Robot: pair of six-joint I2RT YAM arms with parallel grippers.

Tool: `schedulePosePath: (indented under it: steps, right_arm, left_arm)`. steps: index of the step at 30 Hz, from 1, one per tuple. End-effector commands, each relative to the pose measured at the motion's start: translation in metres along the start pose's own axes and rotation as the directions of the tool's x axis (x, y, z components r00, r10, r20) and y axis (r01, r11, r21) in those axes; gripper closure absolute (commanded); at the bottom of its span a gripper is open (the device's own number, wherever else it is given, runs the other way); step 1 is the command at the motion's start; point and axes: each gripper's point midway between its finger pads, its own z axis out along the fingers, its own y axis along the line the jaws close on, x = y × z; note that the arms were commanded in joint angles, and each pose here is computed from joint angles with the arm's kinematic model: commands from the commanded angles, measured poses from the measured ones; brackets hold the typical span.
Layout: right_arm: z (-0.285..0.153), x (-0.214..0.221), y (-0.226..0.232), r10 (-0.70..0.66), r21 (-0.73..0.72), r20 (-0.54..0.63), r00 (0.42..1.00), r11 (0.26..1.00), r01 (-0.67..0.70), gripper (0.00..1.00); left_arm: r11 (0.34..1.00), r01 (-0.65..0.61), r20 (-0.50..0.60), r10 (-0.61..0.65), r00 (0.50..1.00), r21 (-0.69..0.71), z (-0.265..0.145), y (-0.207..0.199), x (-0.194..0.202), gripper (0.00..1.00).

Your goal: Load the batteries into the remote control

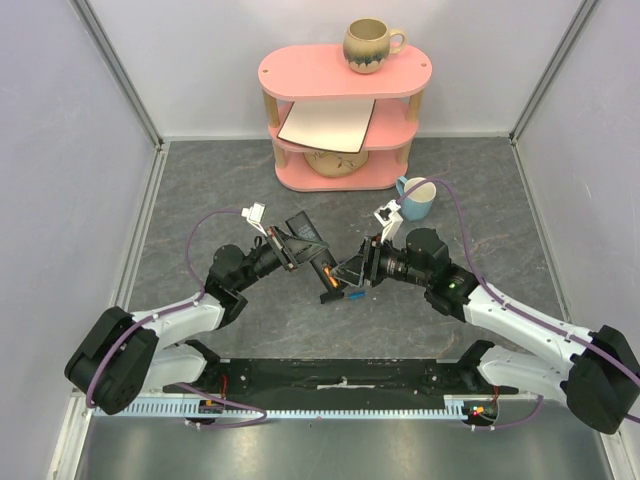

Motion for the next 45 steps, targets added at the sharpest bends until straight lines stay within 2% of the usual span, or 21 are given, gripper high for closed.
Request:
schedulePosePath:
  steps: [1,22,24,25,28,33,35,37,40,42,45]
  right_arm:
    - [0.001,-0.002,-0.001,-0.010,0.006,0.006,1.000,1.000,0.010,0.41]
    - [0.008,0.014,-0.019,0.005,0.084,-0.049,0.999,0.996,-0.001,0.48]
    - [0.007,0.009,-0.013,0.004,0.062,-0.031,1.000,0.998,-0.002,0.40]
    - [0.006,0.006,-0.009,0.005,0.054,-0.021,1.000,0.999,-0.004,0.29]
    - [0.002,-0.013,0.003,0.006,0.045,0.034,0.999,0.999,-0.007,0.13]
    - [-0.012,-0.047,0.030,-0.012,0.008,0.115,0.993,1.000,0.011,0.02]
    - [-0.023,-0.063,0.035,-0.048,0.020,0.158,0.986,0.999,0.045,0.02]
    - [-0.031,-0.075,0.023,-0.087,0.095,0.202,0.976,0.993,0.069,0.02]
    - [-0.037,-0.067,-0.011,-0.152,0.246,0.164,0.975,0.963,0.109,0.04]
    - [-0.034,-0.049,-0.048,-0.176,0.364,0.080,0.981,0.922,0.136,0.08]
    - [-0.026,-0.019,-0.088,-0.169,0.457,-0.056,0.984,0.872,0.176,0.21]
  left_arm:
    - [0.993,-0.048,0.028,0.045,0.999,0.112,0.002,-0.035,-0.012,0.98]
    - [0.985,-0.059,0.092,0.045,0.995,0.159,0.004,-0.065,-0.032,0.98]
    - [0.989,-0.063,0.085,0.052,0.995,0.135,0.003,-0.059,-0.030,0.98]
    - [0.990,-0.067,0.085,0.056,0.995,0.125,0.003,-0.056,-0.029,0.98]
    - [0.993,-0.075,0.085,0.068,0.994,0.088,-0.001,-0.043,-0.025,0.98]
    - [0.997,-0.072,0.072,0.069,0.995,0.030,-0.007,-0.020,-0.015,0.98]
    - [0.997,-0.075,0.068,0.075,0.995,0.009,-0.009,-0.014,-0.013,0.98]
    - [0.997,-0.080,0.071,0.080,0.994,0.001,-0.013,-0.011,-0.012,0.98]
    - [0.996,-0.090,0.081,0.091,0.993,-0.016,-0.022,-0.008,-0.010,0.98]
    - [0.995,-0.082,0.074,0.086,0.994,-0.053,-0.029,0.002,-0.005,0.98]
    - [0.992,-0.084,0.085,0.092,0.992,-0.089,-0.041,0.005,-0.003,0.98]
